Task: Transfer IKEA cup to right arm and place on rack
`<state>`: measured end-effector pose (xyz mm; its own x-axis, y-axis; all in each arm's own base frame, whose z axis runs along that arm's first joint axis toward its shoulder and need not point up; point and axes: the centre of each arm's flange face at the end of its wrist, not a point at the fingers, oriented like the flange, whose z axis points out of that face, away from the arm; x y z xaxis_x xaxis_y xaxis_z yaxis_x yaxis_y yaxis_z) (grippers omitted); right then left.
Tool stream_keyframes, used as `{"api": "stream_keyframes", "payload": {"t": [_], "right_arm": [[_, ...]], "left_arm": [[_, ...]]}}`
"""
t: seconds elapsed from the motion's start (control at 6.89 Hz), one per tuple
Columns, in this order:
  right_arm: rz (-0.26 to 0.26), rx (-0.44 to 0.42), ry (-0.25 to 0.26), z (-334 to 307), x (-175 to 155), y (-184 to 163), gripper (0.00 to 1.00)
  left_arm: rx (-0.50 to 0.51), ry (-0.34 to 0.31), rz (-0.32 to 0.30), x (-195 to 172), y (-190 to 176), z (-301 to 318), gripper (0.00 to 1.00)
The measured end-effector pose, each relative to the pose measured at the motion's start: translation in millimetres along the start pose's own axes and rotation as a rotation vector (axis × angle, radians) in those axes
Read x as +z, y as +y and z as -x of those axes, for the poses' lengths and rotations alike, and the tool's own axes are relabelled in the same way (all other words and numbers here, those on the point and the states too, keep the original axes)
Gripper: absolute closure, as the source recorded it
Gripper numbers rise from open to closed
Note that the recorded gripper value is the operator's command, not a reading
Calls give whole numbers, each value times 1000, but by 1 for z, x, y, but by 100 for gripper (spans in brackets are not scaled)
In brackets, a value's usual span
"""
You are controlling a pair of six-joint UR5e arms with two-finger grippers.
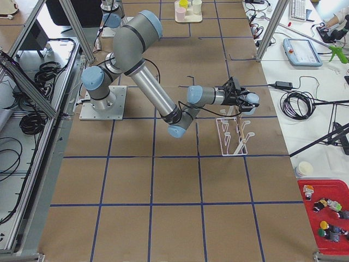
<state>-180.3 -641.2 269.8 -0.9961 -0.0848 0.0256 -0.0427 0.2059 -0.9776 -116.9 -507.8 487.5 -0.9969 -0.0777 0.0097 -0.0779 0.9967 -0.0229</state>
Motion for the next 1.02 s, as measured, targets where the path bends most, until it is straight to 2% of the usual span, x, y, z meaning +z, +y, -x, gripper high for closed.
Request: {"api": "stream_keyframes", "payload": {"t": [0.44, 0.58, 0.73, 0.87, 1.02], "right_arm": [[-2, -2, -2, 3, 2, 13, 91], [0, 0, -2, 4, 1, 14, 85], [4, 3, -3, 5, 1, 16, 63], [7, 4, -3, 6, 1, 18, 27], [8, 4, -4, 6, 1, 18, 1]], "left_arm": [[-1, 2, -1, 0, 0, 0, 0], [-1, 2, -1, 0, 0, 0, 0], [-1, 3, -1, 0, 0, 0, 0], [-1, 5, -1, 0, -1, 0, 0], [-1, 7, -1, -1, 0, 0, 0]]}}
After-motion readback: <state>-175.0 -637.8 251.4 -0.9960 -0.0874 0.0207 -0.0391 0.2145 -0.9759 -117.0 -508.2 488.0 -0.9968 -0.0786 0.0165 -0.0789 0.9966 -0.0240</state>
